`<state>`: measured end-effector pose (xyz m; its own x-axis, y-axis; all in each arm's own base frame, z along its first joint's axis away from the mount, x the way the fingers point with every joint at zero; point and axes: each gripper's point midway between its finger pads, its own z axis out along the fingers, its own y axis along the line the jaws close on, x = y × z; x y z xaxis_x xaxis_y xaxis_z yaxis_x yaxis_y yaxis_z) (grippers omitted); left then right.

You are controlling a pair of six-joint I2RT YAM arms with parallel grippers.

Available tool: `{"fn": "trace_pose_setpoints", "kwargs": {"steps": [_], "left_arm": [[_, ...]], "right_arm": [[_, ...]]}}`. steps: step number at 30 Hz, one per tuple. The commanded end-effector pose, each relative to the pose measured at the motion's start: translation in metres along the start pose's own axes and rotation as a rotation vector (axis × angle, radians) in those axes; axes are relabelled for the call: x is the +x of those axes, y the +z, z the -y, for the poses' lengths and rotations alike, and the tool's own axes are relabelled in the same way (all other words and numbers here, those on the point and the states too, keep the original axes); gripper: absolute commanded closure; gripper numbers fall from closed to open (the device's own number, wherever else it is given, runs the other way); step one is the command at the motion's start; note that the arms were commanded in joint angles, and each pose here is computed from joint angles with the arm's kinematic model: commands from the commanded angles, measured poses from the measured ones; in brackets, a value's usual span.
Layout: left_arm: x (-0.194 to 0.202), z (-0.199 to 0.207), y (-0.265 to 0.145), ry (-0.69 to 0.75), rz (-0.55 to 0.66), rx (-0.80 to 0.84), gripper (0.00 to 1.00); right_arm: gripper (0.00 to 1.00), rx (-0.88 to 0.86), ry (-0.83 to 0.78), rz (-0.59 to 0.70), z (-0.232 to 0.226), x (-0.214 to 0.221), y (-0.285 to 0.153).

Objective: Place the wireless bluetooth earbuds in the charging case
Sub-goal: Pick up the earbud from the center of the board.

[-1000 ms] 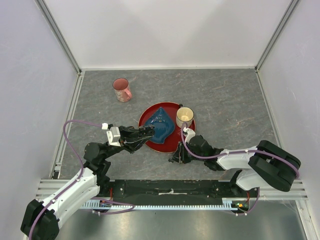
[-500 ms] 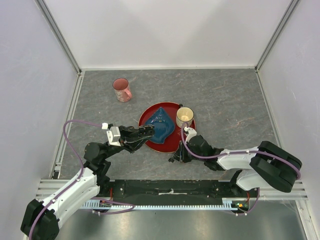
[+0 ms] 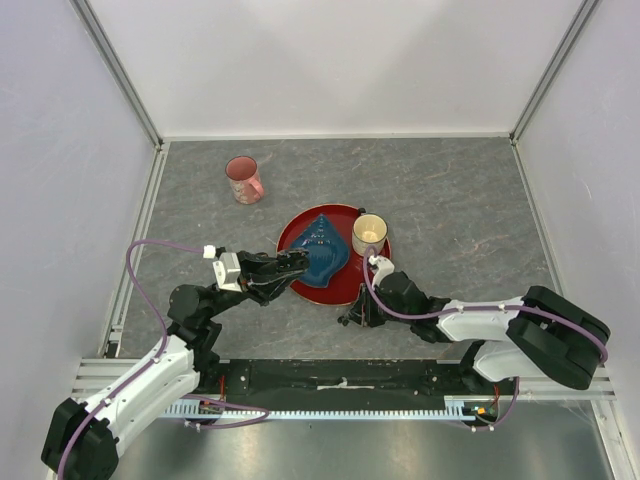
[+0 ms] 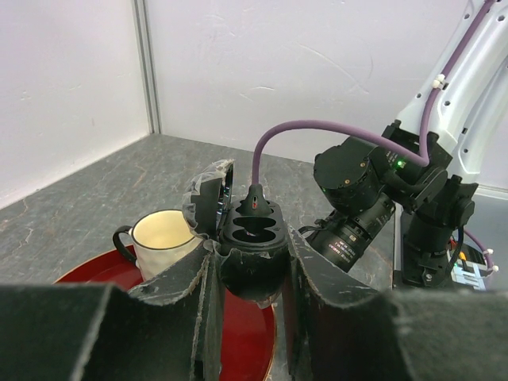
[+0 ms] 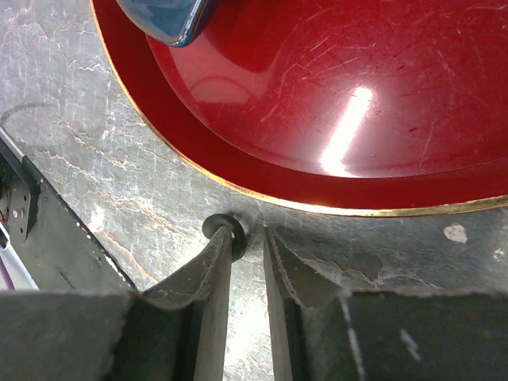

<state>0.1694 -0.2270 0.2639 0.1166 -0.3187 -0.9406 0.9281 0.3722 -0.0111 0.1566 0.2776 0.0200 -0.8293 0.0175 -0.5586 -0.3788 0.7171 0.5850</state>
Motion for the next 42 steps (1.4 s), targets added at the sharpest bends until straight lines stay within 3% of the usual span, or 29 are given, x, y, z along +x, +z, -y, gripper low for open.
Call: {"fn": "trace_pose_setpoints", "kwargs": {"steps": [1, 16, 25, 30, 42], "left_arm": [[-0.003, -0.002, 0.001, 0.016, 0.015, -0.006, 0.98], [-0.003, -0.001, 0.0, 0.015, 0.014, -0.009, 0.98], [-0.003, -0.002, 0.0, 0.013, 0.013, -0.011, 0.98], [-0.003, -0.002, 0.0, 0.014, 0.014, -0.014, 0.98], [-0.002, -0.005, 0.0, 0.02, 0.013, -0.028, 0.98]], "right_arm": [[0.69, 0.055, -0.033, -0.084, 0.017, 0.026, -0.005], [0.68, 0.039, -0.061, -0.119, 0.008, 0.036, 0.004], [0.85, 0.015, -0.063, -0.098, 0.002, 0.031, 0.004], [0.99, -0.053, -0.075, -0.013, -0.019, 0.009, -0.002], [1.0, -0.152, -0.191, 0.154, -0.071, -0.054, -0.039]]}}
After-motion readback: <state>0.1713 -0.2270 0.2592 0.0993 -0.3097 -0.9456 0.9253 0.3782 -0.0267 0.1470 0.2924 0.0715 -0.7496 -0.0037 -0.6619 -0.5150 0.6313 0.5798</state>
